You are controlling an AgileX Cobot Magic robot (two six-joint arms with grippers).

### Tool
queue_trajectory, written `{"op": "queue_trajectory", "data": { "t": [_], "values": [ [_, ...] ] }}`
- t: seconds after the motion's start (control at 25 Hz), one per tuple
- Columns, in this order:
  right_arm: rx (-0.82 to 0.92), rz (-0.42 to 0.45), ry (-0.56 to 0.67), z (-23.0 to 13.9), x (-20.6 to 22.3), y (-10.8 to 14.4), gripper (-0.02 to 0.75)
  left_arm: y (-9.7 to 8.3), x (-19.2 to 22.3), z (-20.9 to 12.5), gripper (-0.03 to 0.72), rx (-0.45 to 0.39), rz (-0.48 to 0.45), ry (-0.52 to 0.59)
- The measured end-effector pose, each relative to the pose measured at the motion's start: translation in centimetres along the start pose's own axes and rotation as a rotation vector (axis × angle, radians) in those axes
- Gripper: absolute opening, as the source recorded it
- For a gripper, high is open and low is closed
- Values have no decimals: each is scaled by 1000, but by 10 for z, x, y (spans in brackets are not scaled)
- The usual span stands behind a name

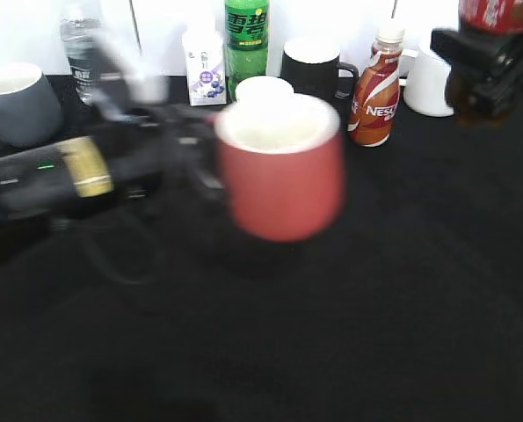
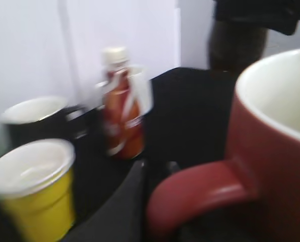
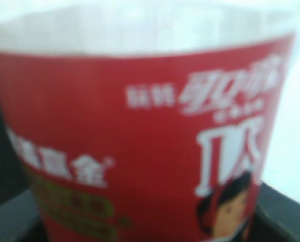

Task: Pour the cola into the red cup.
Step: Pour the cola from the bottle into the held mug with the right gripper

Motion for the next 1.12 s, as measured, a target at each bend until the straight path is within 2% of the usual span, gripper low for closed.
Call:
{"op": "queue_trajectory", "data": {
  "t": [0.16, 0.32, 0.44, 0.6, 0.8, 0.96, 1.12],
  "values": [
    [-108, 38, -4, 4, -2, 7, 501, -26, 26, 12, 65, 33, -68, -13],
    [-470, 37, -11, 4, -2, 7, 501, -26, 27, 9, 65, 36, -61, 9],
    [-624, 7, -9, 4, -2, 1, 501, -24, 27, 5, 65, 37, -53, 27],
    [-773, -97, -45, 18, -3, -14, 501, -24, 27, 3, 68, 41, -52, 38],
    [-873, -116, -74, 25, -3, -14, 501, -27, 27, 2, 69, 56, -66, 44],
    [-890, -117, -73, 25, -3, -14, 501, -30, 26, 1, 70, 74, -82, 51],
    [-916, -121, -72, 25, -3, -14, 501, -31, 26, 4, 70, 128, -90, 31]
  ]
}}
Point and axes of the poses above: a point on each arm's last joint axis where the gripper is mounted, x pointing out along that axis toward the gripper, y along the wrist's bending axis when the last joint is at zero, z = x × y, the point moved 10 cm from there along x, pointing out along that axis toward the gripper, and after that the axes turned 10 degrees about -x, right-handed, at the moved point
